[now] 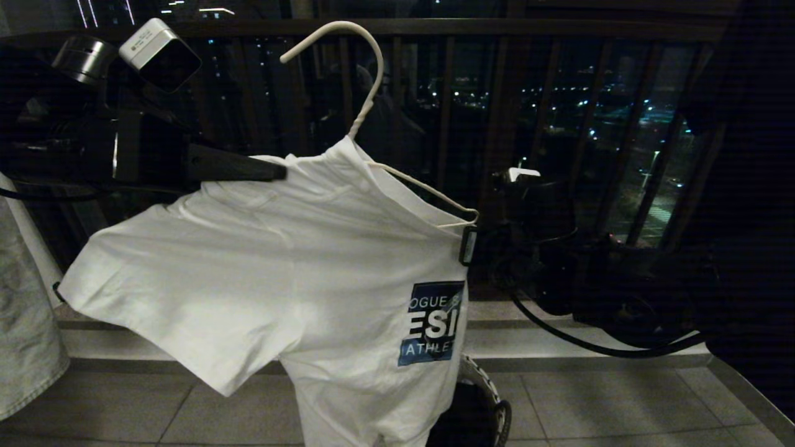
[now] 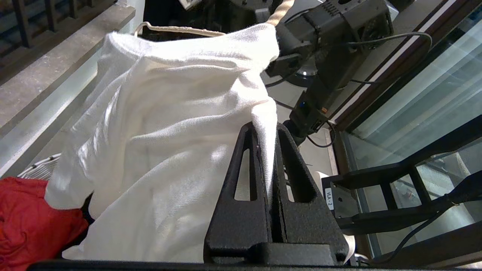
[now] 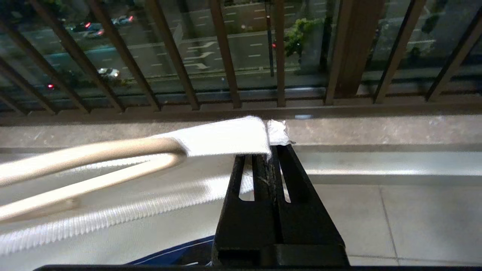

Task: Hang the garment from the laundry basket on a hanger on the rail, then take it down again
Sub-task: Hang the clothes on the clothes rack

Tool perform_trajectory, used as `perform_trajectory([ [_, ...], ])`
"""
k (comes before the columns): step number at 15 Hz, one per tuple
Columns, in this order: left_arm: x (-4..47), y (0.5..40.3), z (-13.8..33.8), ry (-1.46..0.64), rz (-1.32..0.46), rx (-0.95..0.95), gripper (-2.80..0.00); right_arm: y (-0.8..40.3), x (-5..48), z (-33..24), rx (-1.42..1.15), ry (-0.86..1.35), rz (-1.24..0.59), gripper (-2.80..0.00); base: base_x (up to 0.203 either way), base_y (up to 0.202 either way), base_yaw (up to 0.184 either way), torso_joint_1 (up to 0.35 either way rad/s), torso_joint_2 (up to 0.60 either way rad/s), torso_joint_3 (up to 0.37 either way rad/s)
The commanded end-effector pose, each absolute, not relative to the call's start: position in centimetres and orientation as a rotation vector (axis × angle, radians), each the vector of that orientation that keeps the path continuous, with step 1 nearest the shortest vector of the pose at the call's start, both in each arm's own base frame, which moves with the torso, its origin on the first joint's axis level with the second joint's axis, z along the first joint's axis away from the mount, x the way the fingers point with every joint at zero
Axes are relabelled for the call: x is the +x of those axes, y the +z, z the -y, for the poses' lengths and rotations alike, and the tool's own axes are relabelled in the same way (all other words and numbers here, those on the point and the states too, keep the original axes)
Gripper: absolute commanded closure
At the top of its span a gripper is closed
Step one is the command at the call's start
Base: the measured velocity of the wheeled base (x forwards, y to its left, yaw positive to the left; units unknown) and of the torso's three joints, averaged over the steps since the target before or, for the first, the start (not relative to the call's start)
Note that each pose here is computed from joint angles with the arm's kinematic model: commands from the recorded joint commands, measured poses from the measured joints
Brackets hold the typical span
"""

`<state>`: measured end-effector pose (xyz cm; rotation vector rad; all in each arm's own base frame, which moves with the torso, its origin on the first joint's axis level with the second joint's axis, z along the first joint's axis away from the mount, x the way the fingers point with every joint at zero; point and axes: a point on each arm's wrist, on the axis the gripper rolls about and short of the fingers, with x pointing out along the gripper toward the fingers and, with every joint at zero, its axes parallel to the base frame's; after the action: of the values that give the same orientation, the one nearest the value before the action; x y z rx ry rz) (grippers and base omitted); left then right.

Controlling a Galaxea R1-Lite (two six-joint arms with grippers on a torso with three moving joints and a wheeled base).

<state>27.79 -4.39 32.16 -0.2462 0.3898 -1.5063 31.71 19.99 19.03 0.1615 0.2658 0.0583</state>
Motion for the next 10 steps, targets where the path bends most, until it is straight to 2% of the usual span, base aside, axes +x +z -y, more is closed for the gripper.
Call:
perform_trajectory([
  [1,28.0,32.0,4.4,-1.513,-0.395,-0.256,0.0,19.7,31.8,-19.2,0.156,0.051,-0.249,0.0,0.0,0.0,0.0,0.0,0.0,0.0],
  [10,30.0,30.5,5.1,-1.52,-0.435,-0.279,0.0,22.0,31.4,-17.2,0.137,0.033,-0.193,0.0,0.0,0.0,0.0,0.0,0.0,0.0],
])
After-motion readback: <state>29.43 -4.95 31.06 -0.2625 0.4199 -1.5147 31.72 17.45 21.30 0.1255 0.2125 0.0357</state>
